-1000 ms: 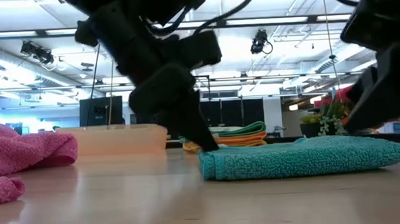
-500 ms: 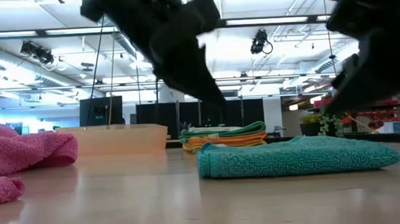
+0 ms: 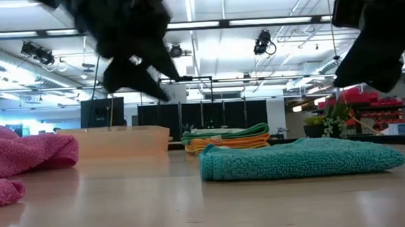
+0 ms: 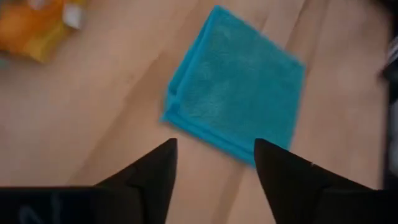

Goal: Fold microfiber towels
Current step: Stack the folded blue towel on the folded light green towel

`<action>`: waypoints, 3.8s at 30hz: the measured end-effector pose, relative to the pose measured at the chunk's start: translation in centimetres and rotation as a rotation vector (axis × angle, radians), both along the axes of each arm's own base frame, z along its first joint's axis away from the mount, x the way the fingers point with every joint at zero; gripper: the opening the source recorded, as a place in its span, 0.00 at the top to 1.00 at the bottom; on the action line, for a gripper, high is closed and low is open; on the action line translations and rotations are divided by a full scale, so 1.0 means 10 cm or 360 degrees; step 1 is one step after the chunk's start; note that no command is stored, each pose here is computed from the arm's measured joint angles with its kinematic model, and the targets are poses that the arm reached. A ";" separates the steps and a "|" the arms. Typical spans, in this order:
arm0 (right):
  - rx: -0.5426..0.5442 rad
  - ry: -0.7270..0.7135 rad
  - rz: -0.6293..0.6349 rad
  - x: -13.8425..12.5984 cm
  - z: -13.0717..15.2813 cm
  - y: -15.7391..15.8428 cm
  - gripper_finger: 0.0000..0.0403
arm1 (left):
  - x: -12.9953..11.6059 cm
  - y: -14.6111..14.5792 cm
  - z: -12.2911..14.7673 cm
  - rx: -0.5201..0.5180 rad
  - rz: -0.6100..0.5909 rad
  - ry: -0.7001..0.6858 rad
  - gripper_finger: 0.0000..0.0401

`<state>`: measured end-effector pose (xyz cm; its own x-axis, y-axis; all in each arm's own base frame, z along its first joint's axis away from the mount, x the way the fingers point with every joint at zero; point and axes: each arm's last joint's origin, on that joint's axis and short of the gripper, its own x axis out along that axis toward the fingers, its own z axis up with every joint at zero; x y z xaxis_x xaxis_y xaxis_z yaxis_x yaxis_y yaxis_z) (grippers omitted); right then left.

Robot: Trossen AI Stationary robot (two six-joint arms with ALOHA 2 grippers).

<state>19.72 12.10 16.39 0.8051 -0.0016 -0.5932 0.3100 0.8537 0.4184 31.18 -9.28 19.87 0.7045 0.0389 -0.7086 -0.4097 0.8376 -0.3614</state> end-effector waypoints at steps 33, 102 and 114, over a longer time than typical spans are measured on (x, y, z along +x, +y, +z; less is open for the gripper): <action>0.0435 -0.0041 -0.0572 0.20 -0.72 -0.22 0.29 | 0.31 0.10 -1.07 -0.0295 0.0310 -0.0282 0.31; -0.0226 -0.0357 -0.0855 0.70 0.30 -1.14 0.99 | 0.51 1.14 0.55 0.0586 -0.0060 -0.0241 0.98; -0.0331 -0.0301 -0.0989 0.79 0.51 -1.70 0.99 | 0.40 1.85 0.50 0.0632 0.0093 0.0012 0.98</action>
<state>27.67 -4.94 21.53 0.7075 -0.5960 -0.3797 0.7065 0.6091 0.3602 35.18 9.26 24.88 0.6876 0.3508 -0.6357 -0.4623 0.8866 -0.0108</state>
